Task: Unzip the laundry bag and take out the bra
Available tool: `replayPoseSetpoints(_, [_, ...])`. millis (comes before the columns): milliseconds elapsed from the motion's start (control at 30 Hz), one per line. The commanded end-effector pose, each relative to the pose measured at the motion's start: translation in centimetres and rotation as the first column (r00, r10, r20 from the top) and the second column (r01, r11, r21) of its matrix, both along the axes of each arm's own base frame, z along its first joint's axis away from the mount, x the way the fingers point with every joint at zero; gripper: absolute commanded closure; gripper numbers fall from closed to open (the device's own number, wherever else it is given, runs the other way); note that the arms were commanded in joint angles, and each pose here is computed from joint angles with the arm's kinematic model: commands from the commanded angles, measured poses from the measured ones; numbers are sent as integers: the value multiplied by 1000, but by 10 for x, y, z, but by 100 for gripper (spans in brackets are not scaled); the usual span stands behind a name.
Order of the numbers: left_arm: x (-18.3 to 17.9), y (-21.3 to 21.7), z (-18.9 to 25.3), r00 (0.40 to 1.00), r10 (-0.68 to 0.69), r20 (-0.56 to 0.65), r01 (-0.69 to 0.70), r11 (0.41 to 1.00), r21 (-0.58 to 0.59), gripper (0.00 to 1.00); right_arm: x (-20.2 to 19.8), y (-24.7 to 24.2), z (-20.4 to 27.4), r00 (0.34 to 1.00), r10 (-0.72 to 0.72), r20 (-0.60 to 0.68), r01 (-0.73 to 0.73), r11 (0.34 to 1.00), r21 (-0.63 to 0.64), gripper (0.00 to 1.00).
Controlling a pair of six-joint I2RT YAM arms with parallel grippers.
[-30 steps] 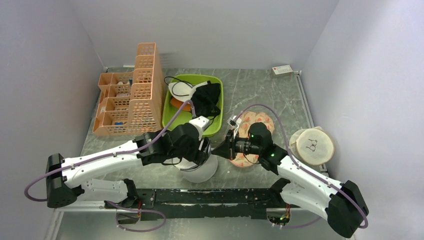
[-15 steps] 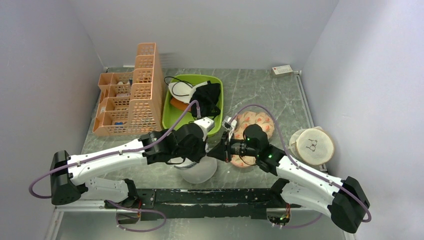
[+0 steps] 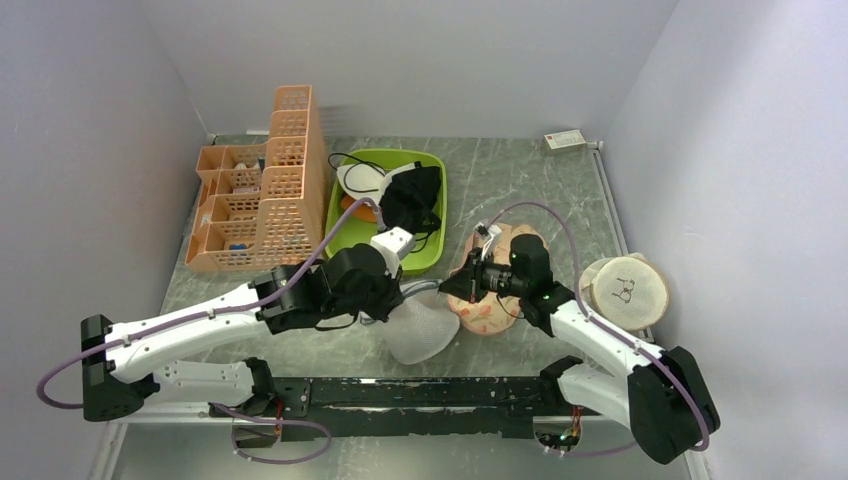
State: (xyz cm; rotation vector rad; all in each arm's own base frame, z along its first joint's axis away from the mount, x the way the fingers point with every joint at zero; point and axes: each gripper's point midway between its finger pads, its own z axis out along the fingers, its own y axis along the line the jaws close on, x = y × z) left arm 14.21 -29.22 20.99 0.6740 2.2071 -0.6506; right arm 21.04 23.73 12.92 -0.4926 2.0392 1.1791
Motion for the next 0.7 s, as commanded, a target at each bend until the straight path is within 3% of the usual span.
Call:
replayPoseSetpoints(0, [-5,13,-7,1000,15,-10,-14,999,34,93,-13,5,16,994,97,42,-101,991,89,100])
replayPoseSetpoints(67, [-4,13,-12,1000,23,-16,-23,999,49,93,-18,7,24,991,115,73,-122,988,99,100])
replayPoseSetpoints(133, [-4,9,-15,1000,16,-26,-15,999,50,87,-21,8,31,988,123,93,-132,986,104,100])
replayPoseSetpoints(333, [-9,-13,-9,998,-52,-44,53,999,14,41,-35,20,47,978,158,133,-174,977,120,100])
replayPoseSetpoints(433, [-10,-22,0,997,-73,-40,72,997,-13,28,-40,28,52,974,175,142,-193,973,125,100])
replayPoseSetpoints(533, [-7,-25,5,997,-66,-27,66,998,-19,29,-48,40,54,966,206,155,-225,968,114,100])
replayPoseSetpoints(667, [-3,-23,1,999,-41,-22,41,999,13,41,-58,56,61,954,238,180,-258,961,98,100])
